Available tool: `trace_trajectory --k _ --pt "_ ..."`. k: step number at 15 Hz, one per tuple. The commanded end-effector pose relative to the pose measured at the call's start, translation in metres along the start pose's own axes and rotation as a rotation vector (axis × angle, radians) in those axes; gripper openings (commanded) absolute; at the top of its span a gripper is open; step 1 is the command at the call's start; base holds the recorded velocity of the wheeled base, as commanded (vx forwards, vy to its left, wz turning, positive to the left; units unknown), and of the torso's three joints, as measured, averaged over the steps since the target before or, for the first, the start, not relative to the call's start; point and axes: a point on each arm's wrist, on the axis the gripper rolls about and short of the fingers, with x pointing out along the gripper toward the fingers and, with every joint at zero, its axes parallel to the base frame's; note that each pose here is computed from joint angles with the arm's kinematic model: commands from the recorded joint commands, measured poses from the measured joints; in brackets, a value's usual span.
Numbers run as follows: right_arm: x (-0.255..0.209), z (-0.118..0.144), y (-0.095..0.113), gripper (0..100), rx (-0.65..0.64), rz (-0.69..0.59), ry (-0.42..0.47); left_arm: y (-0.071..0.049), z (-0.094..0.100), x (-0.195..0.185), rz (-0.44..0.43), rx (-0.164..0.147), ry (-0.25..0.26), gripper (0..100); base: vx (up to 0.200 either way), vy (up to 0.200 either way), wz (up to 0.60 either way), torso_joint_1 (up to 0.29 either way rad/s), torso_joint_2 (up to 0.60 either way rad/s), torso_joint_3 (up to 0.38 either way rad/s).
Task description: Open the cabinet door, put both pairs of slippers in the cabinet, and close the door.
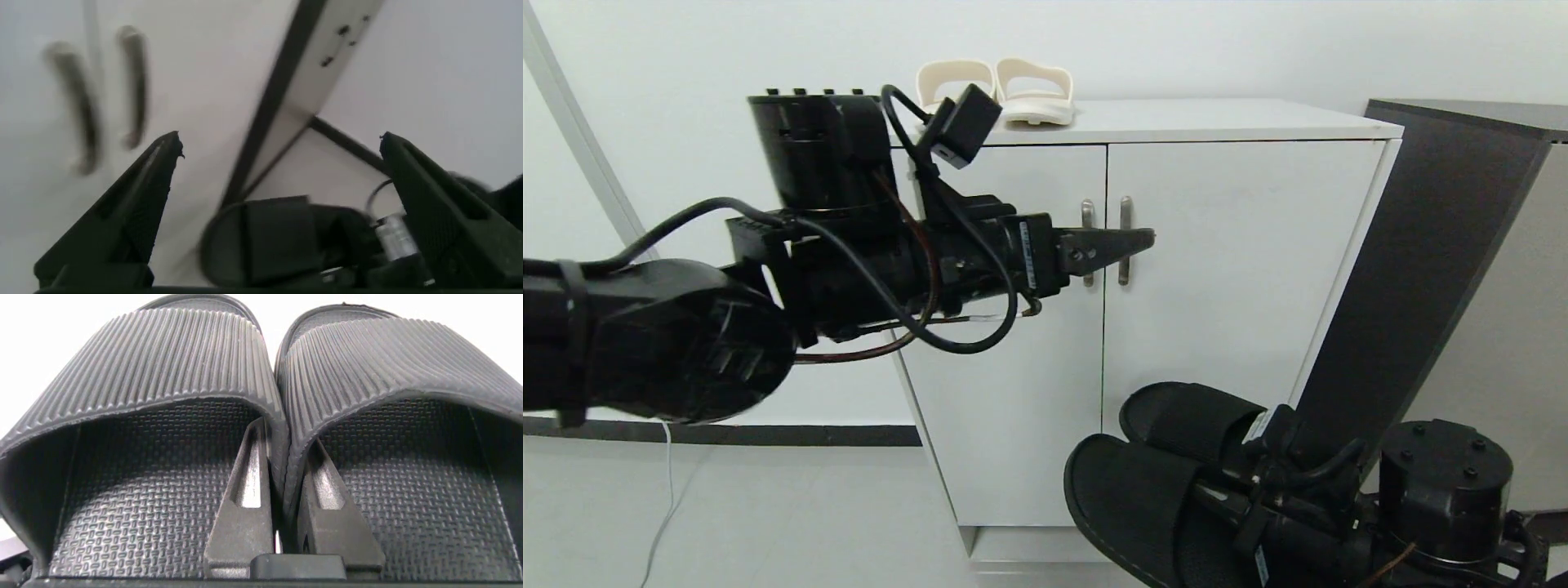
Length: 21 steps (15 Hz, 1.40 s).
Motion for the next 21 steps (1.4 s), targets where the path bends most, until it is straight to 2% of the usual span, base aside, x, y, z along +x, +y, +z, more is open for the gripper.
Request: trace_trajectory --k 1,2,4,6,9,18,19,21 --pt "0.001 -0.001 0.0 0 -0.001 0.002 0.007 0.013 -0.008 0.026 -0.033 -0.06 0.033 100 0.0 0.0 0.0 0.0 0.0 0.0" --pt "0.001 -0.002 0.001 0 -0.004 0.004 0.008 0.021 -0.008 0.04 -0.064 -0.092 0.034 100 0.0 0.0 0.0 0.0 0.0 0.0" --pt "0.002 -0.003 0.001 0 -0.005 0.007 0.014 0.033 -0.01 0.053 -0.057 -0.099 0.033 100 0.0 0.0 0.0 0.0 0.0 0.0" --pt "0.003 -0.004 0.002 0 -0.004 0.007 0.017 0.047 -0.013 0.061 -0.022 -0.116 0.054 100 0.0 0.0 0.0 0.0 0.0 0.0" --pt "0.004 -0.005 0.003 0 -0.005 0.011 0.022 0.063 -0.017 0.071 0.053 -0.118 0.038 100 0.0 0.0 0.0 0.0 0.0 0.0" --pt "0.004 -0.005 0.002 0 -0.004 0.008 0.023 0.071 -0.019 0.09 0.102 -0.101 0.004 100 0.0 0.0 0.0 0.0 0.0 0.0" --pt "0.004 -0.005 0.002 0 -0.004 0.009 0.024 0.071 -0.019 0.09 0.103 -0.102 0.005 0 0.0 0.0 0.0 0.0 0.0 0.0" --pt "0.004 -0.006 0.003 0 -0.005 0.014 0.026 0.071 -0.02 0.087 0.106 -0.105 0.01 0 0.0 0.0 0.0 0.0 0.0 0.0"
